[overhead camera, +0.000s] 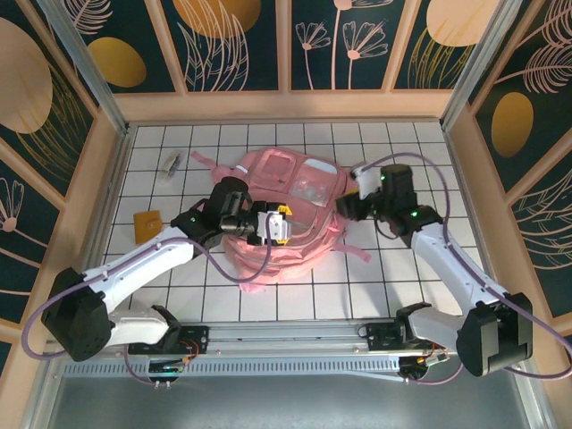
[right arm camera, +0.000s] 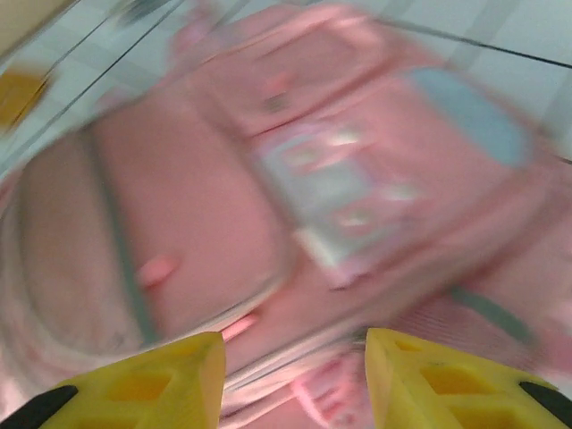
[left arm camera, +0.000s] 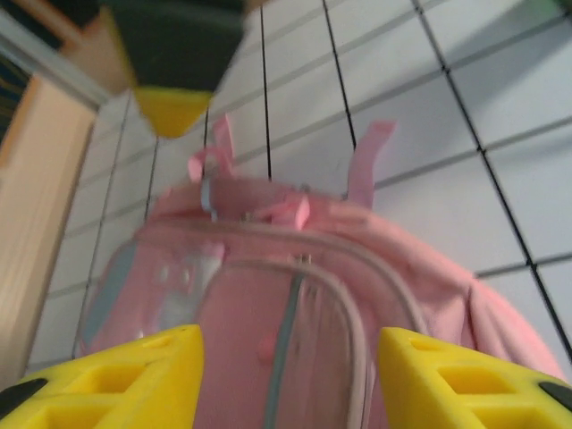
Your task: Pack books, pencil case, and school supplies into a backpack
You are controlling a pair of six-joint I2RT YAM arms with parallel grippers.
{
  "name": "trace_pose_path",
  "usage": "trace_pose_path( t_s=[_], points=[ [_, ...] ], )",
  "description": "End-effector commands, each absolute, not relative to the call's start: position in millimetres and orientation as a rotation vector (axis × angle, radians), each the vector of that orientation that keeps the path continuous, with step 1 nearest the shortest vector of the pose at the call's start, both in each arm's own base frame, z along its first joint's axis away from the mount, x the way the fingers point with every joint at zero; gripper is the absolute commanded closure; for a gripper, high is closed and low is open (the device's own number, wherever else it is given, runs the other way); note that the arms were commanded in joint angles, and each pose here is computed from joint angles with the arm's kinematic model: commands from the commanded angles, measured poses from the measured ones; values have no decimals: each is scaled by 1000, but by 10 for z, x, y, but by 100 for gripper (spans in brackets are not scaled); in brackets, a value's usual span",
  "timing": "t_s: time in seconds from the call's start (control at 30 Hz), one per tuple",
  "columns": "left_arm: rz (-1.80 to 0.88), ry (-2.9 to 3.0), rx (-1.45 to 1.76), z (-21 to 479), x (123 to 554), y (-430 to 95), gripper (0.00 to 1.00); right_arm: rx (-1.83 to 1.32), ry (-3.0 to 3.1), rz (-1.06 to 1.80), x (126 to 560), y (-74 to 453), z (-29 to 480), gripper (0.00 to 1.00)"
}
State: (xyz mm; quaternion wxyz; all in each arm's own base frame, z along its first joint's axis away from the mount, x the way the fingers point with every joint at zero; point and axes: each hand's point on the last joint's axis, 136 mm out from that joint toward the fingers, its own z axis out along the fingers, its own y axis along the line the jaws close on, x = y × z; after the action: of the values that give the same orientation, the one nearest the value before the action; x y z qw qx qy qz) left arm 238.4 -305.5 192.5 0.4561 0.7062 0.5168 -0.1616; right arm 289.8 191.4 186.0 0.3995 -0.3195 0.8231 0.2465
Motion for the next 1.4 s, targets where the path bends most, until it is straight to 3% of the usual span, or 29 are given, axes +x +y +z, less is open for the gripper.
trace_pose_path(
  t_s=[0.0,0.17,0.3,0.43,0.47,0.57,0.6,0.83,1.37],
  points=[
    [-286,1386,1946,1379,2381,-2759,45,-1354,1701,670,2460,2291,1759,52],
    [-167,1512,1956,1205,2681,-2642,49,-1521,1640,507,2601,2222,1456,55],
    [-85,1505,1968,1164,2876,-2664,48,-1543,1664,535,2712,2186,1374,62],
    [-4,1526,2005,1003,2945,-2576,51,-1491,1647,540,2778,2176,1428,62],
    [3,1530,1996,1000,2958,-2578,57,-1481,1643,542,2778,2167,1436,62],
    [-10,1512,1954,1080,2990,-2633,94,-1478,1645,547,2740,2141,1407,62],
    [-13,1489,1945,1128,2988,-2652,100,-1486,1643,541,2723,2132,1386,61],
    [-137,1273,1840,1561,2833,-2802,100,-1562,1619,510,2705,2087,1328,53],
    [-336,1186,1758,1724,2637,-2953,100,-1462,1597,710,2962,2279,1344,58]
  ],
)
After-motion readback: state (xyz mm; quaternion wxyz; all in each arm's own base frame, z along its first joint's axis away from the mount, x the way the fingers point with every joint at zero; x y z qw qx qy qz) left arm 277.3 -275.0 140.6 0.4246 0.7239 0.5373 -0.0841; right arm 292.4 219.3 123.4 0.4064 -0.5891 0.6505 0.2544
